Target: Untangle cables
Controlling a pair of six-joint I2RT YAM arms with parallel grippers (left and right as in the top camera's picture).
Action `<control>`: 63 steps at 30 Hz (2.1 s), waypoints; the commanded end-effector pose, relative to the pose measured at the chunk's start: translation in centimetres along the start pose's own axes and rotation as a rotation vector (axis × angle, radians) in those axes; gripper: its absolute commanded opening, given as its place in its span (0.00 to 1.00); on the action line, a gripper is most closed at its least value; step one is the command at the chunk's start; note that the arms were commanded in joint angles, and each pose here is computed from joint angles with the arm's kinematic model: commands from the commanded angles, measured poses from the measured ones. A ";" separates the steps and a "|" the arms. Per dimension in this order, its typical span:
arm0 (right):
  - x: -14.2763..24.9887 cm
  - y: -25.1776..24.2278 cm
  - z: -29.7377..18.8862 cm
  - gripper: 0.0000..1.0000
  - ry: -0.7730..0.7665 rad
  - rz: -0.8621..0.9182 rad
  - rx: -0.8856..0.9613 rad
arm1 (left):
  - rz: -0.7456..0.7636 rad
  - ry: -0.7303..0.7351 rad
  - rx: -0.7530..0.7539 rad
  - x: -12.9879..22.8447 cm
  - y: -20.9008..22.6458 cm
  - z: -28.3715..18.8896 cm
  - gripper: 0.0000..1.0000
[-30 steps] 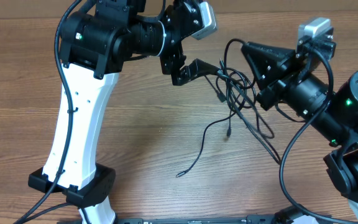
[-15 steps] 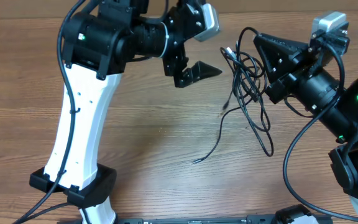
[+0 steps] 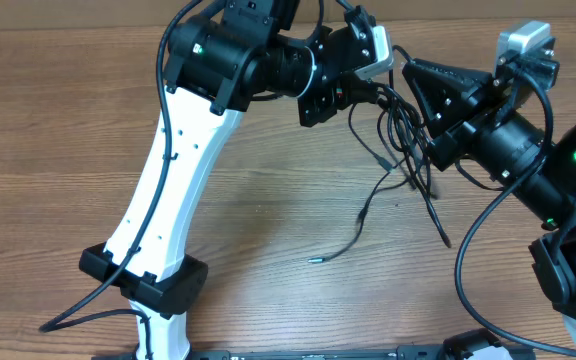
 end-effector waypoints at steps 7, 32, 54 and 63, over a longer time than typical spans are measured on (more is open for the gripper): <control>-1.0 -1.3 -0.7 0.04 -0.020 0.005 0.103 | -0.124 -0.112 -0.266 -1.4 0.4 -10.7 0.04; -0.2 -21.1 -12.3 0.04 -0.051 0.136 0.745 | -0.437 -0.191 -0.749 4.4 -3.7 -27.4 0.04; 9.5 2.5 4.6 0.90 0.350 -0.205 -0.293 | -0.567 -0.357 -0.298 -0.2 0.6 -21.2 0.04; 16.3 3.8 8.6 0.88 0.547 -0.330 -0.368 | -0.568 -0.328 -0.212 -1.3 -1.2 -18.7 0.04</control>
Point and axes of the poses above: each gripper's point midway between its finger pads, its own z axis out along the fingers, its own y axis along the line the jaws close on, x = y × z, the point moved 2 cm from there along -z, back along the fingers, and after that the axes turned 10 degrees about -z, right-handed, at the moved point
